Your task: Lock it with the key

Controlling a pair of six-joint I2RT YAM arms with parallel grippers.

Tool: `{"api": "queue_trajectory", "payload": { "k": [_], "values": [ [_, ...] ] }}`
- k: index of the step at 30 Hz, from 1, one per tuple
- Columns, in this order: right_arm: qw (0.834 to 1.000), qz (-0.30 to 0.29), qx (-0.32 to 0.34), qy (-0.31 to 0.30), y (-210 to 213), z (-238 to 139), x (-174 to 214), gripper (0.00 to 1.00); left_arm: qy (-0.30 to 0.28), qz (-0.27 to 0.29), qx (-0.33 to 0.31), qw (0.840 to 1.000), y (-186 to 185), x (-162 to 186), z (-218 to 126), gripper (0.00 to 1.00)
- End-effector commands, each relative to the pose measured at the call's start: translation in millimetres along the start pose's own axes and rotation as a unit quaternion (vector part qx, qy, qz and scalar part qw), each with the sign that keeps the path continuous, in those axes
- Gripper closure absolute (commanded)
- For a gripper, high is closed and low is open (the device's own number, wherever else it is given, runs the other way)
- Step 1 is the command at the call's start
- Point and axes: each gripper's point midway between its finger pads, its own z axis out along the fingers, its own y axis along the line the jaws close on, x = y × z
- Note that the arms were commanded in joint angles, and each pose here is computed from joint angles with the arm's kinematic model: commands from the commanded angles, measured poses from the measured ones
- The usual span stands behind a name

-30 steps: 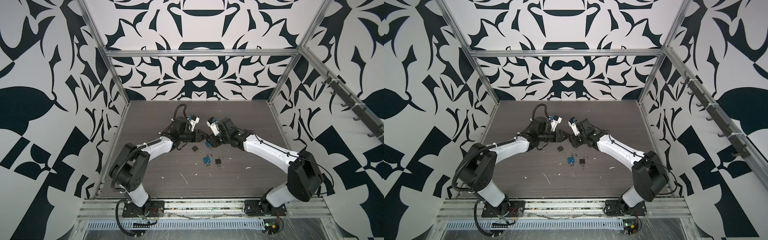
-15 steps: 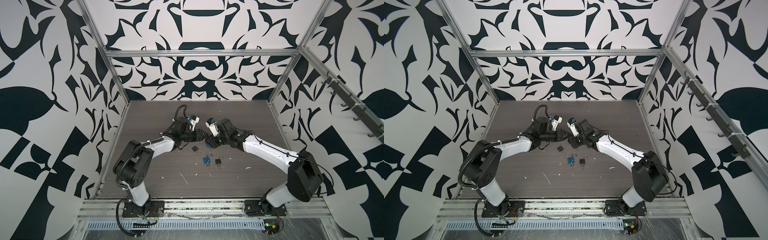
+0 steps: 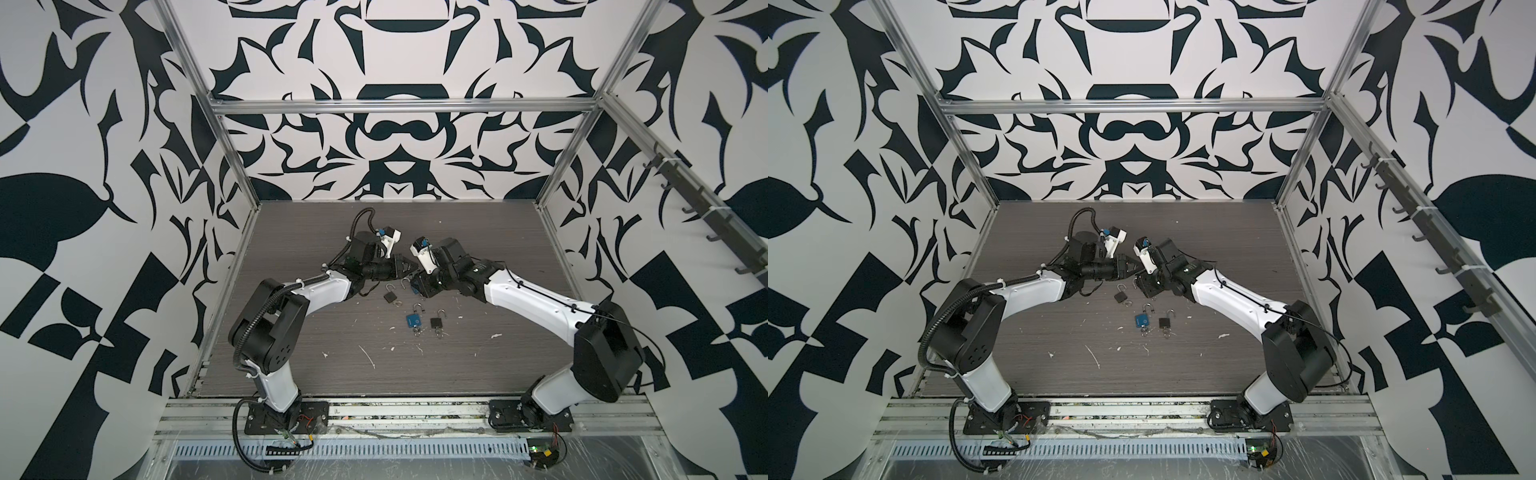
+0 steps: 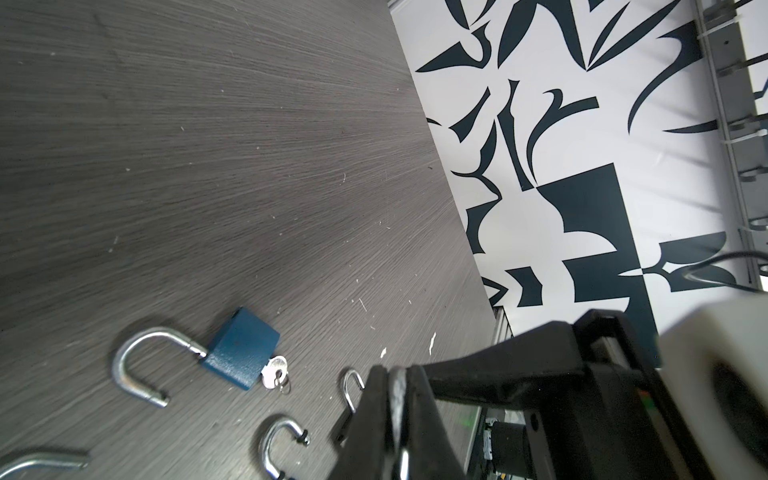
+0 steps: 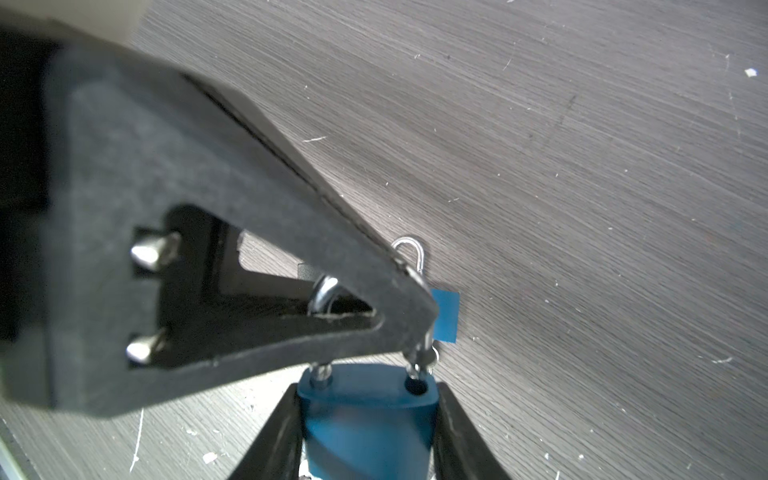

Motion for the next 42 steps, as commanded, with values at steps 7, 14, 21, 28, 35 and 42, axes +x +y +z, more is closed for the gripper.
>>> {"api": "queue_trajectory", "payload": {
  "k": [7,14,21,28,35,42],
  "values": [
    [0.996,-0.009,-0.046,-0.074,24,-21,-41,0.55,-0.024,0.008,0.010,1.000,-7,-9,-2,1.00],
    [0.991,0.021,-0.073,-0.109,21,-46,-48,0.45,-0.065,-0.006,-0.002,0.998,-13,-27,-12,1.00],
    [0.972,0.096,-0.126,-0.174,-9,-81,-47,0.43,-0.086,-0.033,0.026,0.995,-29,-42,-12,1.00],
    [0.970,0.086,-0.124,-0.191,-20,-84,-32,0.45,-0.101,-0.074,0.041,0.991,-40,-51,-15,1.00],
    [0.965,0.056,-0.127,-0.222,-15,-80,-32,0.47,-0.100,-0.083,0.046,0.990,-60,-58,-13,1.00],
    [0.967,0.012,-0.102,-0.234,-9,-76,-40,0.47,-0.087,-0.072,0.051,0.992,-81,-61,-5,1.00]
  ]
}}
